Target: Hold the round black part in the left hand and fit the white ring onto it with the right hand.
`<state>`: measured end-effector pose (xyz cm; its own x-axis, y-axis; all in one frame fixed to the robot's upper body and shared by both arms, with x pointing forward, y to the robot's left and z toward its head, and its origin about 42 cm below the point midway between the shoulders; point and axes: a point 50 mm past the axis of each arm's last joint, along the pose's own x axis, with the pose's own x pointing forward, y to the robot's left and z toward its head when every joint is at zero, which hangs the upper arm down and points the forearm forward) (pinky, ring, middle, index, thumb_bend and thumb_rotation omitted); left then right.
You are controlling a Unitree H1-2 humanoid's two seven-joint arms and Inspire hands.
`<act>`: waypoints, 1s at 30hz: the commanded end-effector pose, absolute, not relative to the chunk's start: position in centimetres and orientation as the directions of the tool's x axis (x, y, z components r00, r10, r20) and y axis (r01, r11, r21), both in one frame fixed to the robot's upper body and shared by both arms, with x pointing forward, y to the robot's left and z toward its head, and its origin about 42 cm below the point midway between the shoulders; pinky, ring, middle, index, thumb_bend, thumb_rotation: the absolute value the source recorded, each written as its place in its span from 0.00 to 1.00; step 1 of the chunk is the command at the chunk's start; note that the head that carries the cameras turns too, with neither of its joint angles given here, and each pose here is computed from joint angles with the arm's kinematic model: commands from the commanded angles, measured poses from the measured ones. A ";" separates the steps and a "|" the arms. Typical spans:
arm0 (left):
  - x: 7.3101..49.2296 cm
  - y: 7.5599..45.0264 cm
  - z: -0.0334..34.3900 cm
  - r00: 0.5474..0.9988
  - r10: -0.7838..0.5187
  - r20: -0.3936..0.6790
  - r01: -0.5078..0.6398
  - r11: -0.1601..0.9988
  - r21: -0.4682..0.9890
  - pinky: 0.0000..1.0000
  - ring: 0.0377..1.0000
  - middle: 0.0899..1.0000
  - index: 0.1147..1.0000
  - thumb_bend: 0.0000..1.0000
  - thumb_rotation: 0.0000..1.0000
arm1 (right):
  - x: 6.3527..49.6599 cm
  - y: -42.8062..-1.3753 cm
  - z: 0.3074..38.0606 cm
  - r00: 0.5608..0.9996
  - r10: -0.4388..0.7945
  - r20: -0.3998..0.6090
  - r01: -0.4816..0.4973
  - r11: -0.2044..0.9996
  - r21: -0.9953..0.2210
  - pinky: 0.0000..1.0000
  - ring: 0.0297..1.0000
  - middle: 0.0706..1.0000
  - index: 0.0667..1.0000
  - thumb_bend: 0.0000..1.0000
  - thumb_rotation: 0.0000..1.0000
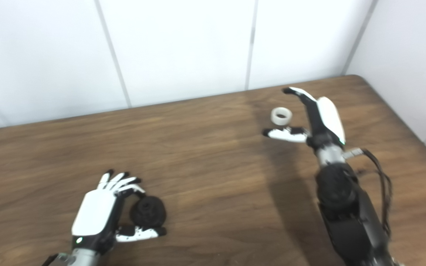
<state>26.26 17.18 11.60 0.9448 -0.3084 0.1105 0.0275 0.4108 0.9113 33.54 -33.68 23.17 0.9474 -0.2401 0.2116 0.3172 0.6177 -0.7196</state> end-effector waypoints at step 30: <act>25.5 18.8 10.9 0.950 -0.308 0.051 0.070 0.370 0.927 1.00 0.89 0.76 0.42 0.52 0.05 | 44.0 -38.0 25.4 0.963 -0.269 0.009 0.120 0.401 -0.908 1.00 1.00 0.99 0.69 0.90 0.26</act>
<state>25.93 18.31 11.52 0.9448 -0.3101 0.1058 0.0304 0.4043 0.9141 42.78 -37.42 21.88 0.9596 -0.2694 -0.0809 0.0506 0.4483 -0.8925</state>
